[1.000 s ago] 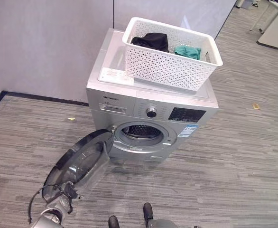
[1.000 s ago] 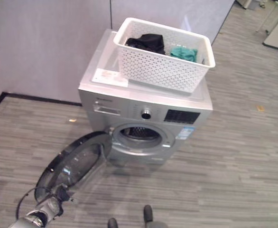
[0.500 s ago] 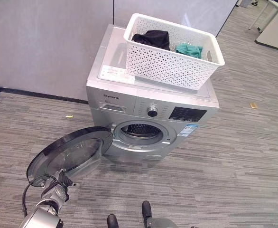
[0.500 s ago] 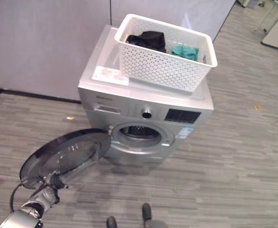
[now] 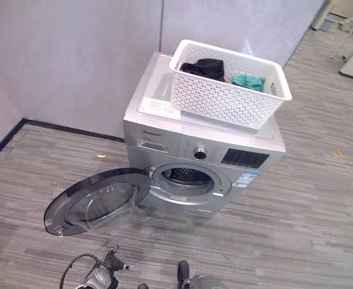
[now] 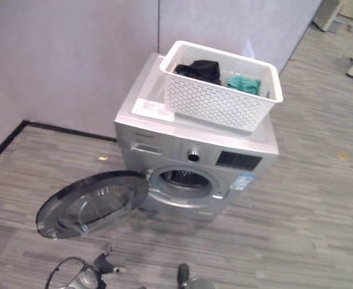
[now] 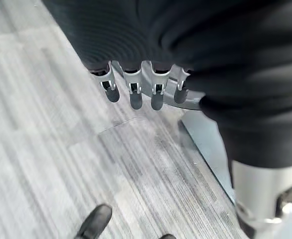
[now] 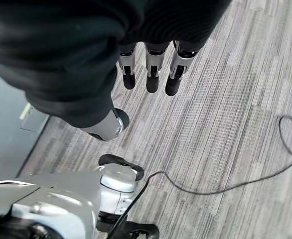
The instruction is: Grab the laundry basket,head to the washer,open it,put in the laundry and shut it.
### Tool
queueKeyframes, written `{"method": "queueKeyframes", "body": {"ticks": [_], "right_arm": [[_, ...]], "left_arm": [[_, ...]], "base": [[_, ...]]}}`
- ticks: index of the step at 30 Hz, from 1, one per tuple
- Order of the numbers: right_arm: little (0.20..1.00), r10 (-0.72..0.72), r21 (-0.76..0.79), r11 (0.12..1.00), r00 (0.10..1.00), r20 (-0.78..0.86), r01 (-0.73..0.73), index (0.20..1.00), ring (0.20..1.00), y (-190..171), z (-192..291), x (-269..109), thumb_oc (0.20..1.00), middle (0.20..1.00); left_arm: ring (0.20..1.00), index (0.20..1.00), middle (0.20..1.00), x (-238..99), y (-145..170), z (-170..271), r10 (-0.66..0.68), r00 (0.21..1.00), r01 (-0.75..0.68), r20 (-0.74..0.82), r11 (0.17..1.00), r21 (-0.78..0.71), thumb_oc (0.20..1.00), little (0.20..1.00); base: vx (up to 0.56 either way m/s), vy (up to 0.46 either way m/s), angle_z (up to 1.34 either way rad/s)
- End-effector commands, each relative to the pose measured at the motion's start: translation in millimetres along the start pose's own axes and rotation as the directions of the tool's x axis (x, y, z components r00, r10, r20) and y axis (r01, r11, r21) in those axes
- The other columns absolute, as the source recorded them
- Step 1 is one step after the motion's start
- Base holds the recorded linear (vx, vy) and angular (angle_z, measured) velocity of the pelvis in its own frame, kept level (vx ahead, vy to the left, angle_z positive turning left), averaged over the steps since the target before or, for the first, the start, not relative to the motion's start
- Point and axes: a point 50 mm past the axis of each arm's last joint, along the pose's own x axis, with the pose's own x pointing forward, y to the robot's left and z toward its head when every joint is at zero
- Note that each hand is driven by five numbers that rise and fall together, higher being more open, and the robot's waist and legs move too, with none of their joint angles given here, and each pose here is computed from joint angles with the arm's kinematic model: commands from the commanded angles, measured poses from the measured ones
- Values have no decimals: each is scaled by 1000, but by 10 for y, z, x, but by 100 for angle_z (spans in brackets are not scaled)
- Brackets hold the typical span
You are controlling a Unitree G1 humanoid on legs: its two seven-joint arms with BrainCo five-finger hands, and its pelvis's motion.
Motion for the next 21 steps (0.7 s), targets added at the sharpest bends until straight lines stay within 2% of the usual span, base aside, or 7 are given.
{"method": "queueKeyframes", "body": {"ticks": [1,3,7,14,21], "right_arm": [[1000,-71,70,995,995,-64,76,1000,1000,-262,-128,-37,1000,1000],[1000,-99,127,986,993,-63,106,1000,1000,-365,-95,-39,1000,1000],[1000,-131,97,986,991,-25,133,1000,1000,-499,58,-25,1000,1000],[1000,-103,37,994,985,139,99,1000,1000,-495,444,7,1000,1000],[1000,-49,58,998,954,295,34,1000,1000,-451,808,-16,1000,1000]], "left_arm": [[1000,1000,1000,41,-34,224,-50,997,51,58,998,-22,1000,1000],[1000,1000,1000,40,-29,194,-54,998,56,42,997,-45,1000,1000],[1000,1000,1000,19,-76,74,-69,998,68,-3,995,-75,1000,1000],[1000,1000,1000,10,-5,-22,-40,999,37,-30,995,-90,1000,1000],[1000,1000,1000,-76,1,-380,-49,991,39,-127,996,-81,1000,1000]], "base": [[90,-182,36],[48,-127,14],[72,1,-29],[251,100,-48],[335,186,-69]]}}
